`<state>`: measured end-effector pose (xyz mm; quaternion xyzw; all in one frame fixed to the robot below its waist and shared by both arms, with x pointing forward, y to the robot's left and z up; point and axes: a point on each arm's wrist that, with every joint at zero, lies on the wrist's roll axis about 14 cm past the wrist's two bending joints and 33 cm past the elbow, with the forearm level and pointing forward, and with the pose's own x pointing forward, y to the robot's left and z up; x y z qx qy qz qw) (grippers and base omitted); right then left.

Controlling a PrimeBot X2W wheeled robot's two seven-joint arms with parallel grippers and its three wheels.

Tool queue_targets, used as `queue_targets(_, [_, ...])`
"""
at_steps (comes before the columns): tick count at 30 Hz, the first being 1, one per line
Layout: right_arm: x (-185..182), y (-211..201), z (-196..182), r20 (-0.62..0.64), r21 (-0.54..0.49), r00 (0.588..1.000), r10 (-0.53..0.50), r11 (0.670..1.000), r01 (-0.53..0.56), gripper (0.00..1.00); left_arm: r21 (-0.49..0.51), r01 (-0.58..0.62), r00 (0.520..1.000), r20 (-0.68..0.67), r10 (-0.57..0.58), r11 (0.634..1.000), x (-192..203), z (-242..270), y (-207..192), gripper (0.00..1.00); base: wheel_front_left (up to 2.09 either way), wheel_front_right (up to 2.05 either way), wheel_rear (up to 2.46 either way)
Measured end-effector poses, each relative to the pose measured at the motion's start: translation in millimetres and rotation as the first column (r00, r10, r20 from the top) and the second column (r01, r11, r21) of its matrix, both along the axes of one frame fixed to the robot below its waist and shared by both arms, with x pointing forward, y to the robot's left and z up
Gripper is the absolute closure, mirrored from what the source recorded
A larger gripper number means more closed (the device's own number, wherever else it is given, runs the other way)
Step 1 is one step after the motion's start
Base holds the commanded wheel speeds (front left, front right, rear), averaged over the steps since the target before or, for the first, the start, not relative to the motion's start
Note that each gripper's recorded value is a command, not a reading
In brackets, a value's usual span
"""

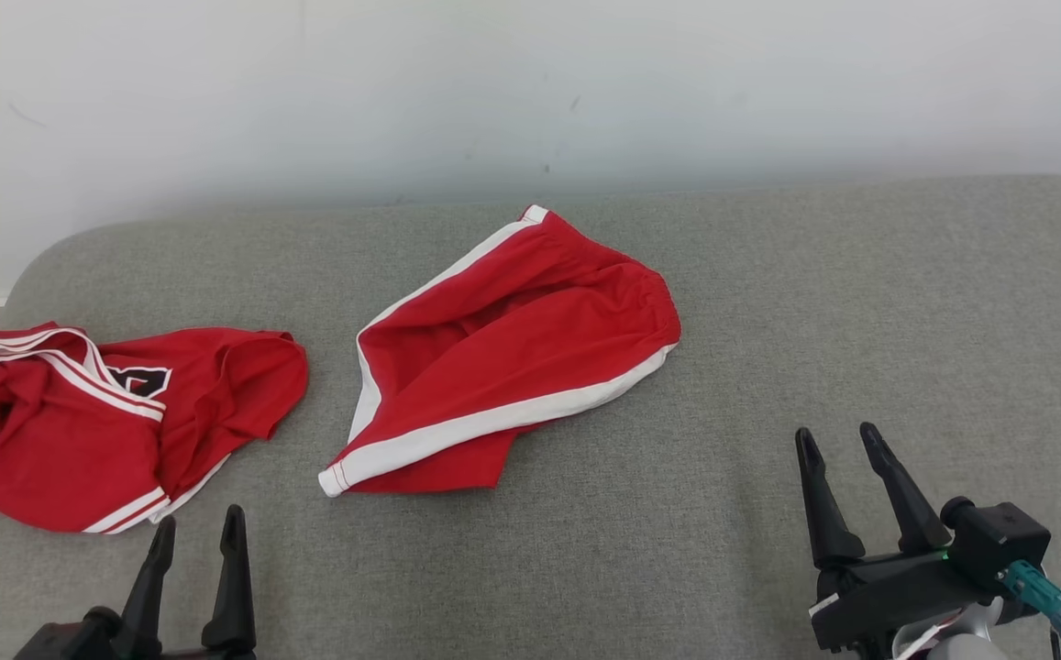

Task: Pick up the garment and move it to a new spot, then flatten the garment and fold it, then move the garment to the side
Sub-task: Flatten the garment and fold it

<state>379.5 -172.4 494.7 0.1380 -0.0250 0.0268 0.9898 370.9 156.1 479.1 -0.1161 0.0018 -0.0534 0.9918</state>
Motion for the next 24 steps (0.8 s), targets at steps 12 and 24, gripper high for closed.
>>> queue_targets(12, [11, 19, -1, -0.038, -0.048, 0.997, 0.071, 0.996, -0.072, 0.00, 0.014, 0.064, 0.998, -0.009, -0.064, 0.998, 6, 2, -18, 0.00, 0.00, 0.00, 0.00])
queue_targets(24, [59, 12, -23, -0.314, -0.175, 0.937, 0.152, 0.961, -0.214, 0.00, 0.025, 0.227, 0.946, -0.245, -0.214, 0.974, 35, -19, -46, 0.00, 0.00, 0.00, 0.00])
